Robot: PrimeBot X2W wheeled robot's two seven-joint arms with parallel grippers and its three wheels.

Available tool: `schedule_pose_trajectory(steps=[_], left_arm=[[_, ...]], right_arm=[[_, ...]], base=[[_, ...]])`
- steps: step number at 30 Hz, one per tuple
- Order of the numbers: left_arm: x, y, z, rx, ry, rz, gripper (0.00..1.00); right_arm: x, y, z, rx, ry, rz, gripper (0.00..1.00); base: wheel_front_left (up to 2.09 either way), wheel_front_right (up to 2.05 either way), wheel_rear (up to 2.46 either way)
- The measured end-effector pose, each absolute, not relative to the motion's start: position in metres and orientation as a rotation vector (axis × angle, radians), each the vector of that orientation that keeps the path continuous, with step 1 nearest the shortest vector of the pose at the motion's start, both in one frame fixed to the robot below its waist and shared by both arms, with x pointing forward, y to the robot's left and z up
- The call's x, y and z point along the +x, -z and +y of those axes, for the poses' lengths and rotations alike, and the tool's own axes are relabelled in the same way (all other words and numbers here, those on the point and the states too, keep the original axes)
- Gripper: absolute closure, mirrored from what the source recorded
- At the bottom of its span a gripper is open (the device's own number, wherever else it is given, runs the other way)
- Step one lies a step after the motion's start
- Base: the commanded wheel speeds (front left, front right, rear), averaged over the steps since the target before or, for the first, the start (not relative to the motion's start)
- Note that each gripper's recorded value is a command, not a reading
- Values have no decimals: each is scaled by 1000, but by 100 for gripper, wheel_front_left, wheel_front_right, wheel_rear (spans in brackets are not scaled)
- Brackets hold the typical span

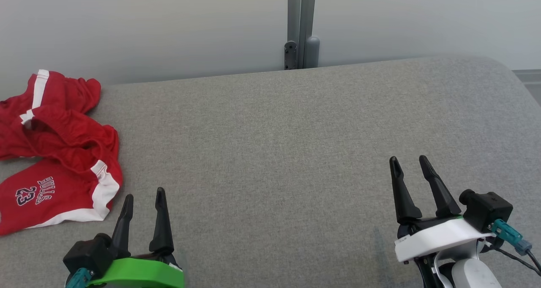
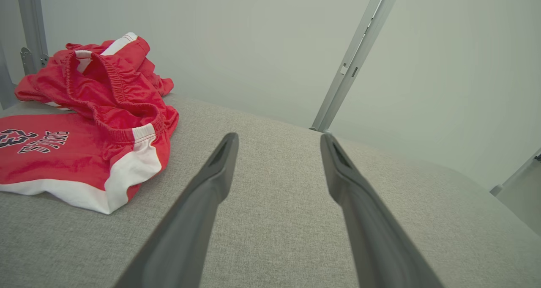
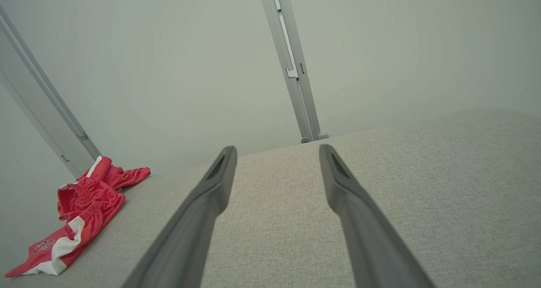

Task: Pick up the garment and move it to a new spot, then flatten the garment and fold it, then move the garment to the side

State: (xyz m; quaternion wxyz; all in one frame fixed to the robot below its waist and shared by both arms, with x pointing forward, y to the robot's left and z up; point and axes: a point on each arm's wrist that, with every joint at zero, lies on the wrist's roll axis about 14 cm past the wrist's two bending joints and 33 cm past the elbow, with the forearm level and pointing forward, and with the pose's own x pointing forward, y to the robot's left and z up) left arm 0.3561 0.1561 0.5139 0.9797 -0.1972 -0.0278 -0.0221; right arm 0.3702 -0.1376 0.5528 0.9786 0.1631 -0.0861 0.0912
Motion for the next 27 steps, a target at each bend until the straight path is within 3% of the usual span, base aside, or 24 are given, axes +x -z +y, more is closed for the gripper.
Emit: schedule_pose_trajectory(steps=[27], left_arm=[[349, -519, 147, -199, 75, -106, 0]], right_arm=[[363, -551, -123, 124, -233, -204, 0]], base=[[0, 0, 0]])
